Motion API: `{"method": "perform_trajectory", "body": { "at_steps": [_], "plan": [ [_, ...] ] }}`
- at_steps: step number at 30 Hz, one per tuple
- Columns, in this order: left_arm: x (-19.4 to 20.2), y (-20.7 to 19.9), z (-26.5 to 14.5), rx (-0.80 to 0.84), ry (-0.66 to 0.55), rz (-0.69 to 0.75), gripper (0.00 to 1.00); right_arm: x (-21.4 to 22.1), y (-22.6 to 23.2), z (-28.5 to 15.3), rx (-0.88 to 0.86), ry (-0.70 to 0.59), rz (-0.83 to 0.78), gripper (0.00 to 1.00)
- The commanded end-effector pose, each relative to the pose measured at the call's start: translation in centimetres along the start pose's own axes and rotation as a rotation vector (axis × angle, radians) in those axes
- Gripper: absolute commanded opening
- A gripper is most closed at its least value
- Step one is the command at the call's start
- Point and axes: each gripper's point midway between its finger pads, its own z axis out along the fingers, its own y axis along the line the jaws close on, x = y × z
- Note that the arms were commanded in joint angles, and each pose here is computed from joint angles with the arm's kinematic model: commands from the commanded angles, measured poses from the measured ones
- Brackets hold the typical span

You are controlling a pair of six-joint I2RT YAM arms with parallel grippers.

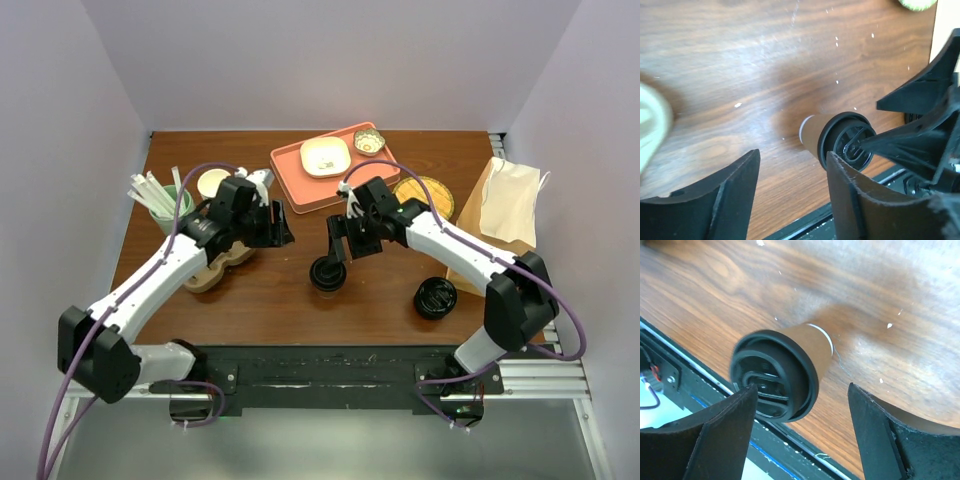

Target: Pack the takeout coffee

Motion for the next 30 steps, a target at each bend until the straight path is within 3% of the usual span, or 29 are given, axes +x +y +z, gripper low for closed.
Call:
{"method": "perform_trajectory", "body": {
  "at_steps": [1, 6, 9, 18, 30],
  "plan": [
    [0.1, 1.7, -1.4, -0.065, -0.038, 0.035, 0.66, -2.0, 0.8, -3.1, 0.038, -0.073, 0.0, 0.77],
    [0.8, 3.0, -3.0, -0.118, -0.062, 0.05, 0.8, -1.8, 1.2, -4.0, 0.125, -0.111, -0.022, 0.79],
    [1.5, 3.7, -3.9, -0.142, -0.084, 0.045, 1.0, -1.4, 2.2, -3.9, 0.166, -0.126, -0.048, 0.8],
    [2.0, 4.7, -6.3, -0.169, -0.162, 0.037, 1.0, -0.7, 4.3, -1.6, 0.184, -0.124, -0.084, 0.9],
    [2.0, 4.9, -6.4, -0.18, -0.172, 0.027, 1.0, -0.3, 2.5, 0.6, 0.328, -0.095, -0.116, 0.86]
  ]
}}
